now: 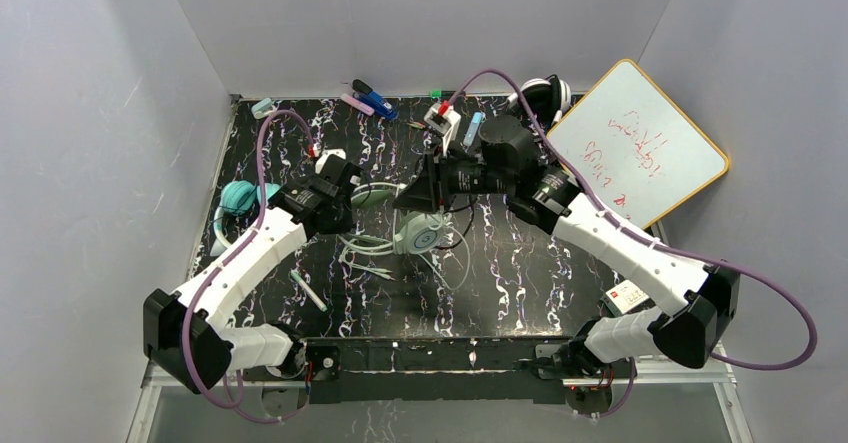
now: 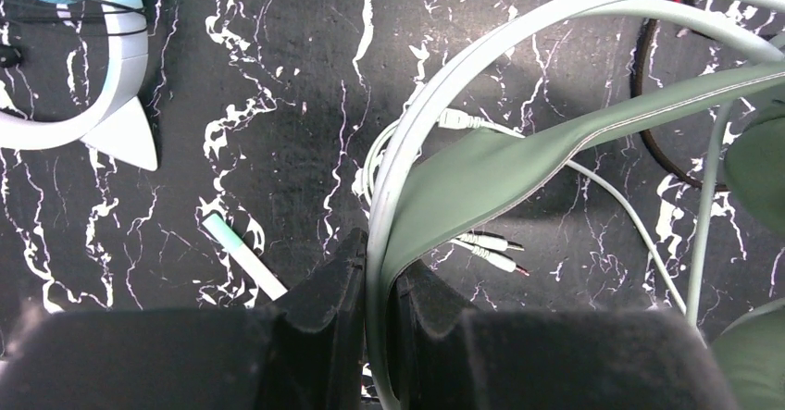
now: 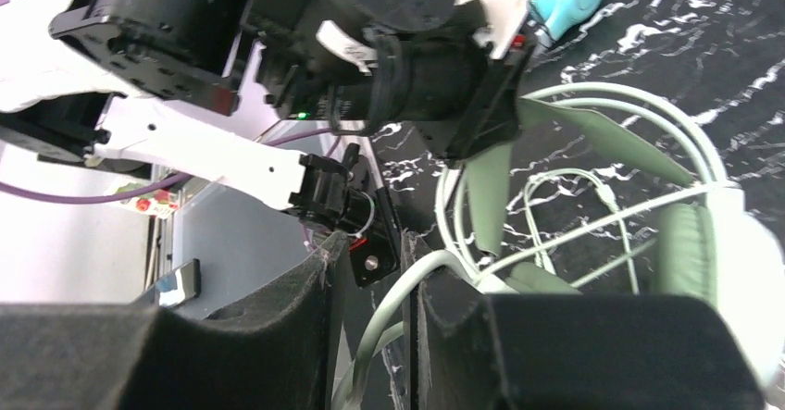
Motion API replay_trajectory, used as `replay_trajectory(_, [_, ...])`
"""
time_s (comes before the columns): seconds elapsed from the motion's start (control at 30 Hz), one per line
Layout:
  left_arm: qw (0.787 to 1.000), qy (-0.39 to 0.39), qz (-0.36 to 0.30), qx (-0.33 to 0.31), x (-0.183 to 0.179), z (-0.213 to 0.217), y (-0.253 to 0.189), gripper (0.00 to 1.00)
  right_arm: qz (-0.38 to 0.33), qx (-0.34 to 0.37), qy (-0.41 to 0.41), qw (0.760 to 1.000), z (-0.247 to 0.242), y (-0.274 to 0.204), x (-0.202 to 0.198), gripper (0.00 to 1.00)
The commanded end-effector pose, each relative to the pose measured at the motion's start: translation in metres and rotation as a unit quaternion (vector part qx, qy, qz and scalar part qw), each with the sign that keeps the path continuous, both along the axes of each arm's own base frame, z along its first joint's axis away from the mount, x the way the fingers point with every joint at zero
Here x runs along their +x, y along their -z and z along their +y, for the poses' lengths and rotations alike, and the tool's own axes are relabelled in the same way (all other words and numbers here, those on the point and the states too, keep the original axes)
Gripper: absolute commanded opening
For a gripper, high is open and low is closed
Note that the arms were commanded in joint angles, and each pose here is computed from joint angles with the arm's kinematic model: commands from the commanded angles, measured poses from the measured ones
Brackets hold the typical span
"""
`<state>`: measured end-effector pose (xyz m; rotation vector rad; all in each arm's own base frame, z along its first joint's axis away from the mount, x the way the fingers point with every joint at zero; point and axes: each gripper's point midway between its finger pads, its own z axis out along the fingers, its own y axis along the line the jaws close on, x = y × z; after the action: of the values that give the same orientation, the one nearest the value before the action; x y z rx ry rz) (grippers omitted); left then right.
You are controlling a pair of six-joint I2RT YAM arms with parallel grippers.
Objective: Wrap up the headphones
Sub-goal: Wrap the headphones cable around the headphones.
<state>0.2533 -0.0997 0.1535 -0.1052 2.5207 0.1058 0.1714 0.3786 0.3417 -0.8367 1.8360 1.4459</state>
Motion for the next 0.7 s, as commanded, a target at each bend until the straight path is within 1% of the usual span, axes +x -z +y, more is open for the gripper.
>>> replay_trajectory(0.0, [1.000, 0.029, -0.011, -0.005, -0.005, 0.000, -0.009, 0.00, -0.056, 0.021, 0.036, 0.998, -0.011, -0.043, 0.027, 0.36])
replay_trajectory(0.17, [0.999, 0.038, -0.013, 0.002, -0.007, 0.002, -0.011, 0.00, -0.034, -0.021, 0.024, 0.999, -0.018, -0.025, 0.032, 0.37])
replay_trajectory(0.3, [0.999, 0.049, 0.000, -0.006, -0.009, -0.003, -0.007, 0.00, -0.026, -0.014, 0.011, 0.999, -0.016, -0.027, 0.029, 0.38])
replay_trajectory(0.4, [0.998, 0.056, 0.007, -0.025, -0.011, -0.010, -0.007, 0.00, -0.025, -0.001, 0.007, 1.000, -0.014, -0.031, 0.028, 0.41])
replay_trajectory(0.5, [0.996, 0.071, 0.012, -0.047, -0.013, -0.020, -0.009, 0.00, -0.023, 0.006, 0.014, 1.000, -0.012, -0.030, 0.031, 0.42])
replay_trajectory(0.6, [0.993, 0.092, 0.031, -0.062, -0.019, -0.028, -0.008, 0.00, -0.022, -0.010, 0.016, 1.000, -0.010, -0.023, 0.036, 0.42])
replay_trajectory(0.67, [0.992, 0.099, 0.047, -0.063, -0.024, -0.030, -0.008, 0.00, -0.029, -0.034, 0.017, 0.999, -0.012, -0.014, 0.039, 0.41])
